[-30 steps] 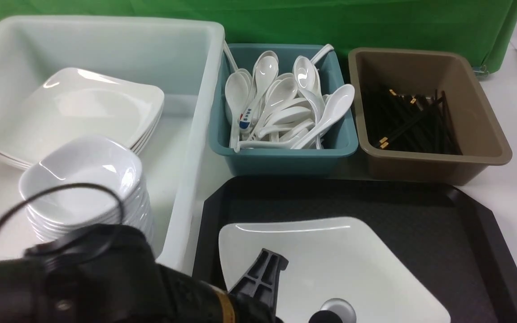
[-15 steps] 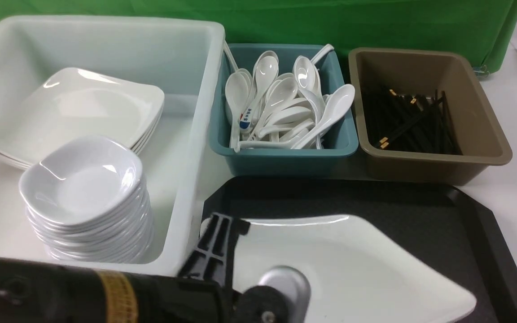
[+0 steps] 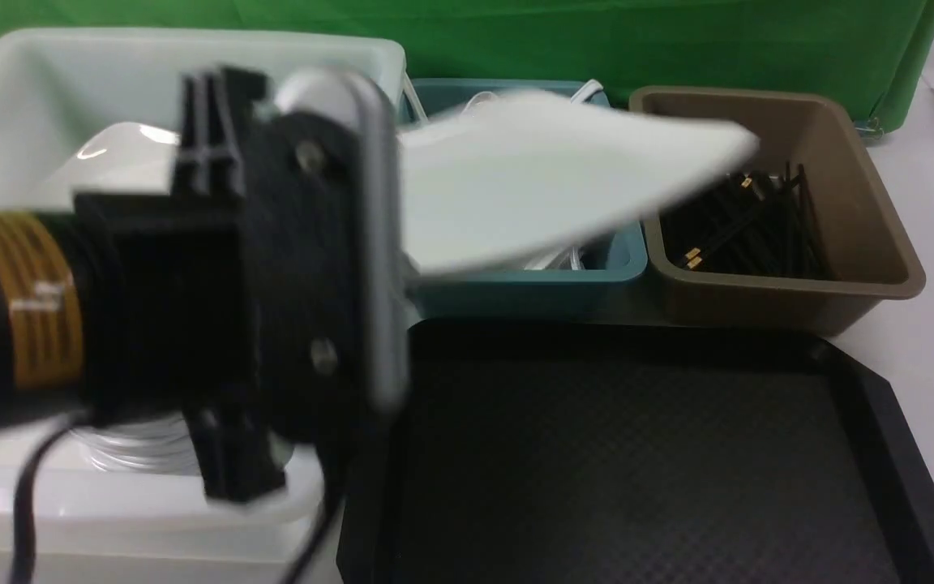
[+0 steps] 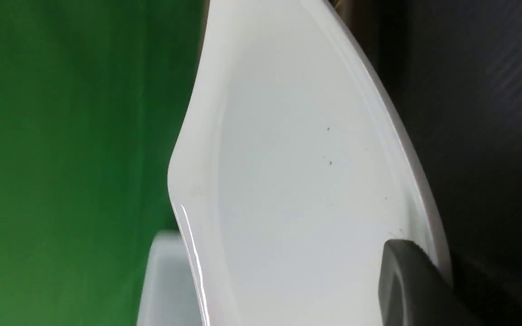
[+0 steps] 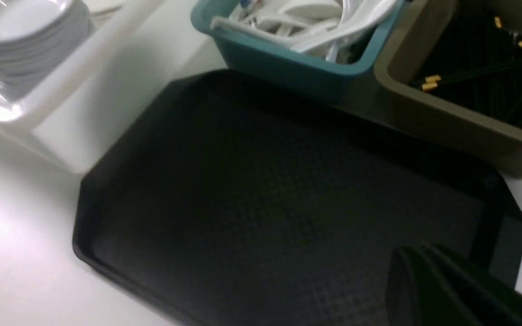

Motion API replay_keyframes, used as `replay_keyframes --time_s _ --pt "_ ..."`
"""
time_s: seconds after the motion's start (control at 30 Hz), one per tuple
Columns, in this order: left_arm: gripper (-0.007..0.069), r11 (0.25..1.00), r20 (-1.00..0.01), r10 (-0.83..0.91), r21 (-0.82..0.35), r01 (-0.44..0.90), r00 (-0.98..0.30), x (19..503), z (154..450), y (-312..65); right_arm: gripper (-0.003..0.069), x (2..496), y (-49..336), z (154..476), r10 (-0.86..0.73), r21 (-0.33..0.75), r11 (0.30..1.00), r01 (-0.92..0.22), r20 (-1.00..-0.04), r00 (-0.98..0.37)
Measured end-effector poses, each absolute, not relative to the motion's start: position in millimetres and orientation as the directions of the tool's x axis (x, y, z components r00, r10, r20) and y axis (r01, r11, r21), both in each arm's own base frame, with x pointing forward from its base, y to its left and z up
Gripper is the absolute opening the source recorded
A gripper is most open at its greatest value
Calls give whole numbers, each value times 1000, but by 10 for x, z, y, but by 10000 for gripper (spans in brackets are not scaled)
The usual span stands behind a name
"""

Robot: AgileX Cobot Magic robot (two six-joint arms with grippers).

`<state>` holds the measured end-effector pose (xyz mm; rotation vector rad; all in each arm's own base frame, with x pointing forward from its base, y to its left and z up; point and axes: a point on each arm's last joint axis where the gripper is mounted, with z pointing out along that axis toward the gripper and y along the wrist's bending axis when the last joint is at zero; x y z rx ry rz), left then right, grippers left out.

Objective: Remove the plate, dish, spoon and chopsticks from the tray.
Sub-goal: Use the left arm to put the plate into the large storage box on the left

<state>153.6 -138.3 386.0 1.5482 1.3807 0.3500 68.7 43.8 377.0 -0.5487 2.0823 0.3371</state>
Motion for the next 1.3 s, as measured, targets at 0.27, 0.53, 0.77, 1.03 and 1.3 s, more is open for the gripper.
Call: replay_keyframes --time_s 0.27,0.53,0.77,1.03,1.3 --pt "31 281 -281 956 788 548 -87 2455 3544 -761 22 754 541 3750 -277 12 855 -518 -834 -477" --pt "32 294 -179 953 741 603 -245 3098 3154 -451 22 740 570 3734 -302 13 837 -548 -824 -480" --pt "32 276 -154 957 738 616 -244 3356 3007 -429 22 721 582 3722 -324 11 820 -572 -814 -481" --pt "32 274 -117 955 703 656 -273 3509 2744 -342 22 706 582 3706 -329 23 818 -574 -801 -500" --pt "65 285 -150 954 714 639 -258 3546 2753 -368 22 688 595 3697 -333 39 809 -587 -793 -511"
